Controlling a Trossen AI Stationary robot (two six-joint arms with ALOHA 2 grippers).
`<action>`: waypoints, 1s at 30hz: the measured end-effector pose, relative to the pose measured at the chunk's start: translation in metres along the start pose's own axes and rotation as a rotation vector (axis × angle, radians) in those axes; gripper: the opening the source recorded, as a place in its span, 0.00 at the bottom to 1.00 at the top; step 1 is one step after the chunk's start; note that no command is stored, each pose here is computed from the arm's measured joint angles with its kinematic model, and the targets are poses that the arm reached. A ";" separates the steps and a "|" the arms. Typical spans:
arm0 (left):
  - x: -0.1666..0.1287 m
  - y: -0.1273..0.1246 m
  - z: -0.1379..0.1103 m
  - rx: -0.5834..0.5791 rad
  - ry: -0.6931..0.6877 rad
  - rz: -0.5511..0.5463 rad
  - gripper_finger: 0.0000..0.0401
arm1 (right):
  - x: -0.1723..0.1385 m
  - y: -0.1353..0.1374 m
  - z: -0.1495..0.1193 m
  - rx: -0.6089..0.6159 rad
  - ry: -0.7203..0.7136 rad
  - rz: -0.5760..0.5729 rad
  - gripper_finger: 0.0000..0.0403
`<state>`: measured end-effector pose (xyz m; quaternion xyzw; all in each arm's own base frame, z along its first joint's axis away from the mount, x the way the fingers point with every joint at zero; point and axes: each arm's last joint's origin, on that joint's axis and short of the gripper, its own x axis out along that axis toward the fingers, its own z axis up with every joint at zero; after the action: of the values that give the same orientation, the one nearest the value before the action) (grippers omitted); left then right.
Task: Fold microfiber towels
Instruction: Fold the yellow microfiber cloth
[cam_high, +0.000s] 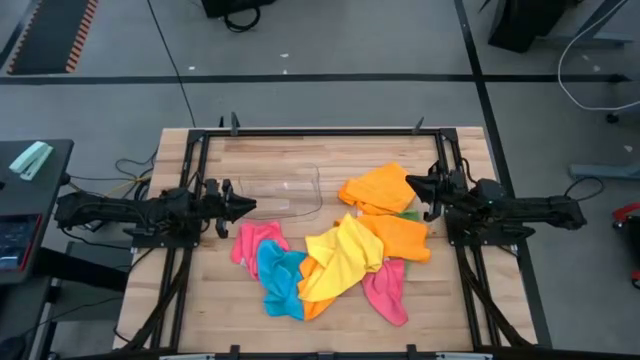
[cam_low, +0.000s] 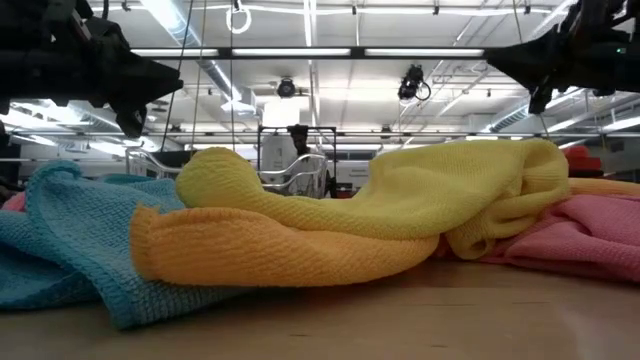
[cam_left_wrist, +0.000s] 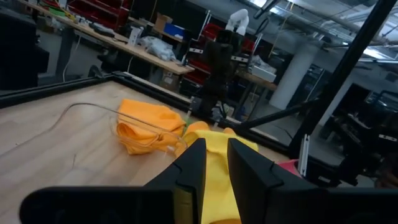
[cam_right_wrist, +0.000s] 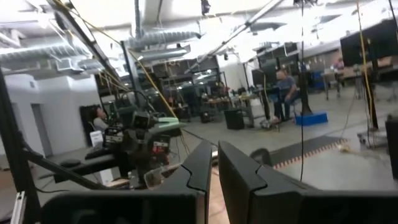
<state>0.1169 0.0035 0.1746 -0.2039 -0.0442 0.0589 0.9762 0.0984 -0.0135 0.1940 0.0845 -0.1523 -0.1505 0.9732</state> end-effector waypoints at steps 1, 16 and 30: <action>0.000 0.000 0.000 0.000 0.000 0.000 0.19 | 0.001 0.000 -0.001 0.014 0.011 -0.007 0.09; -0.001 -0.006 0.014 0.023 -0.145 -0.058 0.18 | 0.016 -0.020 -0.028 0.016 0.224 -0.258 0.09; -0.009 -0.019 0.035 0.307 -0.369 -0.267 0.15 | 0.022 -0.043 -0.052 0.122 0.399 -0.440 0.09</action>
<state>0.1062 -0.0015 0.2135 -0.0316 -0.2384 -0.0282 0.9702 0.1238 -0.0547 0.1423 0.2015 0.0553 -0.3288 0.9210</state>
